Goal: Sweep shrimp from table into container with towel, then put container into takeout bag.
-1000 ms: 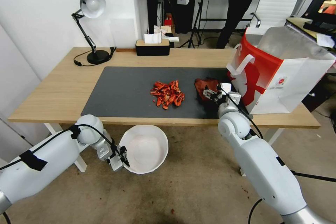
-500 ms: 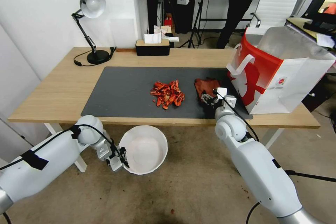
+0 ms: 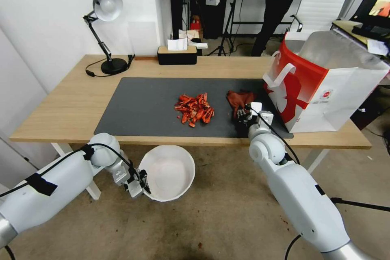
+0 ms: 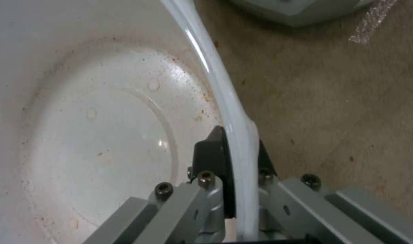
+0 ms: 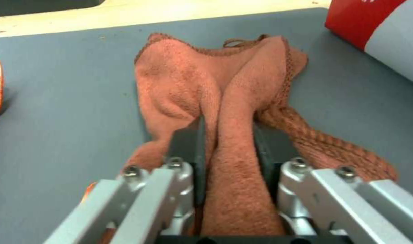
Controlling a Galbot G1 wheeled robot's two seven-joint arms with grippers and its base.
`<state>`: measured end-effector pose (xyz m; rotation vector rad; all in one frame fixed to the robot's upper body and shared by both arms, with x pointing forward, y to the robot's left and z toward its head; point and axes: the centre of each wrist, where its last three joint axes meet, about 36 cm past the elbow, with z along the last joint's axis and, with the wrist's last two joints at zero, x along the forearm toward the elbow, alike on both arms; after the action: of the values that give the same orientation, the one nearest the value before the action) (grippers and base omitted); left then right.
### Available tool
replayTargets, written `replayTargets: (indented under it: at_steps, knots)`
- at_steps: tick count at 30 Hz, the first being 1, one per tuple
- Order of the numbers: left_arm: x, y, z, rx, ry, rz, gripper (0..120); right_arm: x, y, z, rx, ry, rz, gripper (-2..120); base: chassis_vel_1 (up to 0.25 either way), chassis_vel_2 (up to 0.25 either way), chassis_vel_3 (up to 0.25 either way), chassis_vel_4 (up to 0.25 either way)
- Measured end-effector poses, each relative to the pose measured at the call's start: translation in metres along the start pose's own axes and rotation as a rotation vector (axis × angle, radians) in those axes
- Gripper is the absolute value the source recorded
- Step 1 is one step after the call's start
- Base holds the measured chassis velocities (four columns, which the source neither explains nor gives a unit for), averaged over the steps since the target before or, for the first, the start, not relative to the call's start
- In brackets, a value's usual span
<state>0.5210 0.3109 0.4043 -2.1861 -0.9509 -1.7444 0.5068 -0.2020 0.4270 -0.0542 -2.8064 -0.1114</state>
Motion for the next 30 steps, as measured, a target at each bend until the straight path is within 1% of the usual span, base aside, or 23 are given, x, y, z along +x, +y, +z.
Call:
replayTargets:
  at_steps: [1, 2, 3, 4, 5, 7, 9, 10, 13, 14, 15, 16, 18, 19, 20, 22, 24, 25, 26, 27, 29, 30]
  knots:
    - [0.0, 0.0, 0.0, 0.0, 0.0, 0.0, 0, 0.0, 0.0, 0.0, 0.0, 0.0, 0.0, 20, 0.0, 0.0, 0.0, 0.0]
    - [0.0, 0.0, 0.0, 0.0, 0.0, 0.0, 0, 0.0, 0.0, 0.0, -0.005, 0.002, -0.001, 14, 0.0, 0.0, 0.0, 0.0]
    - [0.0, -0.001, 0.0, 0.0, 0.0, 0.0, 0, 0.0, 0.0, 0.0, -0.011, 0.004, -0.002, 10, 0.0, 0.0, 0.0, 0.0]
    - [0.0, -0.001, 0.0, 0.0, 0.0, 0.0, 0, 0.0, 0.0, 0.0, -0.011, 0.004, -0.002, 10, 0.0, 0.0, 0.0, 0.0]
    - [0.002, -0.001, 0.0, 0.001, 0.003, -0.001, 0, 0.0, -0.001, -0.001, -0.022, 0.005, -0.006, 7, 0.0, 0.0, 0.0, 0.0]
    - [0.002, -0.001, 0.001, 0.002, 0.002, -0.003, 0, 0.0, -0.003, -0.001, -0.033, -0.003, -0.02, 7, 0.0, 0.0, 0.0, 0.0]
    - [0.0, -0.003, 0.0, 0.014, -0.012, -0.01, 0, -0.001, -0.004, 0.0, -0.048, -0.031, -0.074, 7, 0.0, 0.0, 0.0, 0.0]
    - [0.0, -0.003, 0.0, 0.014, -0.012, -0.01, 0, -0.001, -0.004, 0.0, -0.048, -0.031, -0.074, 7, 0.0, 0.0, 0.0, 0.0]
    - [-0.005, -0.006, -0.001, 0.021, -0.022, -0.011, 0, -0.004, 0.0, -0.002, -0.042, -0.1, -0.164, 7, 0.0, 0.0, 0.0, 0.0]
    - [-0.005, -0.006, -0.001, 0.021, -0.022, -0.011, 0, -0.004, 0.0, -0.002, -0.042, -0.1, -0.164, 7, 0.0, 0.0, 0.0, 0.0]
    - [-0.005, -0.007, -0.002, 0.019, -0.021, -0.018, 0, -0.009, 0.002, -0.006, -0.024, -0.138, -0.202, 7, 0.0, 0.0, 0.0, 0.0]
    - [-0.005, -0.007, -0.002, 0.019, -0.021, -0.018, 0, -0.009, 0.002, -0.006, -0.024, -0.138, -0.202, 7, 0.0, 0.0, 0.0, 0.0]
    - [-0.002, -0.004, -0.001, 0.009, -0.013, -0.029, 0, -0.027, 0.0, -0.022, 0.034, -0.188, -0.288, 7, 0.0, 0.0, 0.0, 0.0]
    - [-0.001, -0.003, 0.0, 0.005, -0.01, -0.036, 0, -0.034, -0.001, -0.025, 0.059, -0.192, -0.319, 7, 0.0, 0.0, 0.0, 0.0]
    - [-0.001, -0.003, 0.0, 0.005, -0.01, -0.036, 0, -0.034, -0.001, -0.025, 0.059, -0.192, -0.319, 7, 0.0, 0.0, 0.0, 0.0]
    - [-0.001, -0.002, 0.001, 0.002, -0.008, -0.042, 0, -0.044, -0.003, -0.026, 0.09, -0.196, -0.36, 7, 0.0, 0.0, 0.0, 0.0]
    - [-0.002, 0.0, 0.003, -0.001, -0.007, -0.044, 0, -0.063, -0.008, -0.024, 0.147, -0.197, -0.419, 7, 0.0, 0.0, 0.0, 0.0]
    - [-0.002, 0.0, 0.003, -0.001, -0.007, -0.044, 0, -0.063, -0.008, -0.024, 0.147, -0.197, -0.419, 7, 0.0, 0.0, 0.0, 0.0]
    - [-0.004, 0.002, 0.003, -0.005, -0.009, -0.044, 0, -0.072, -0.01, -0.023, 0.177, -0.197, -0.442, 7, 0.0, 0.0, 0.0, 0.0]
    - [-0.004, 0.002, 0.003, -0.005, -0.009, -0.044, 0, -0.072, -0.01, -0.023, 0.177, -0.197, -0.442, 7, 0.0, 0.0, 0.0, 0.0]
    - [-0.005, 0.009, 0.004, -0.018, -0.008, -0.046, 0, -0.08, -0.013, -0.023, 0.209, -0.197, -0.462, 7, 0.0, 0.0, 0.0, 0.0]
    - [-0.005, 0.009, 0.004, -0.018, -0.008, -0.046, 0, -0.08, -0.013, -0.023, 0.209, -0.197, -0.462, 7, 0.0, 0.0, 0.0, 0.0]
